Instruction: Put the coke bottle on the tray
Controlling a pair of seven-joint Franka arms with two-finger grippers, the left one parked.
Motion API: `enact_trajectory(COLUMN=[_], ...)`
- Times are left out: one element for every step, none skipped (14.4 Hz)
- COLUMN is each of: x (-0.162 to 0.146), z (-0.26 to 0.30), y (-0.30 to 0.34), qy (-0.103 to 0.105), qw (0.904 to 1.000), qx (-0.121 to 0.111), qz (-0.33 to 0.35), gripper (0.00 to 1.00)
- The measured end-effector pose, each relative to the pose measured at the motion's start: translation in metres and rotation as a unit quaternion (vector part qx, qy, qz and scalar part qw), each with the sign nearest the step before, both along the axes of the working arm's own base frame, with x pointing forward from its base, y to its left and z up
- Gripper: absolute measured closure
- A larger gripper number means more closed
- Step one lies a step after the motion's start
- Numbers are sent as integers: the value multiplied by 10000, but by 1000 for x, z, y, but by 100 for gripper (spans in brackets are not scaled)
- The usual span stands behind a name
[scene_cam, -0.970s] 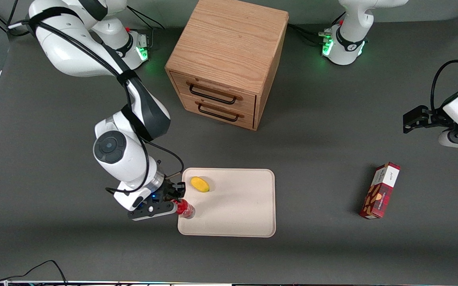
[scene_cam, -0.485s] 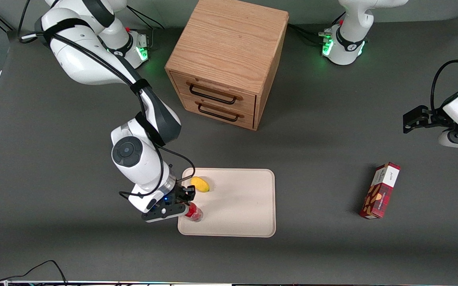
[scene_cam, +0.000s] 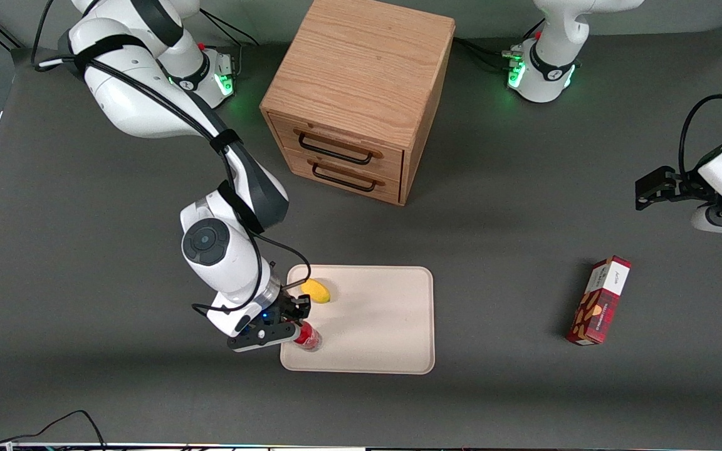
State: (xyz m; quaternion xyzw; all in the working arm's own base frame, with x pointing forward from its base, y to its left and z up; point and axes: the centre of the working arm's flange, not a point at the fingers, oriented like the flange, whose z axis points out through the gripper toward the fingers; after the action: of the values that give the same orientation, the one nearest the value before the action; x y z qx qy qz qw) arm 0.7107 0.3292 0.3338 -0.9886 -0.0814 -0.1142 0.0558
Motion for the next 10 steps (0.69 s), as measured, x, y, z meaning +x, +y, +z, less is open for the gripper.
enact_trajectory(x=[0,1,2,3,4,6,8,8,4,-4], z=[1,3,5,8,13,22,33,47,64,84], y=[0,1,0,0,-1,-3,-9,-18,-28,-37], qy=[-16,-31,-48,-77,-124,-175,-189,-111,36,219], qw=[10000,10000,10000,10000,9999,9998,9997,9998,9997,9991], qx=[9,18,27,41,64,83,69,-8,-119,-246], qz=[0,-3,-15,-30,-51,-80,-122,-175,-228,-258], gripper=[60,52,41,32,20,11,2,0,0,0])
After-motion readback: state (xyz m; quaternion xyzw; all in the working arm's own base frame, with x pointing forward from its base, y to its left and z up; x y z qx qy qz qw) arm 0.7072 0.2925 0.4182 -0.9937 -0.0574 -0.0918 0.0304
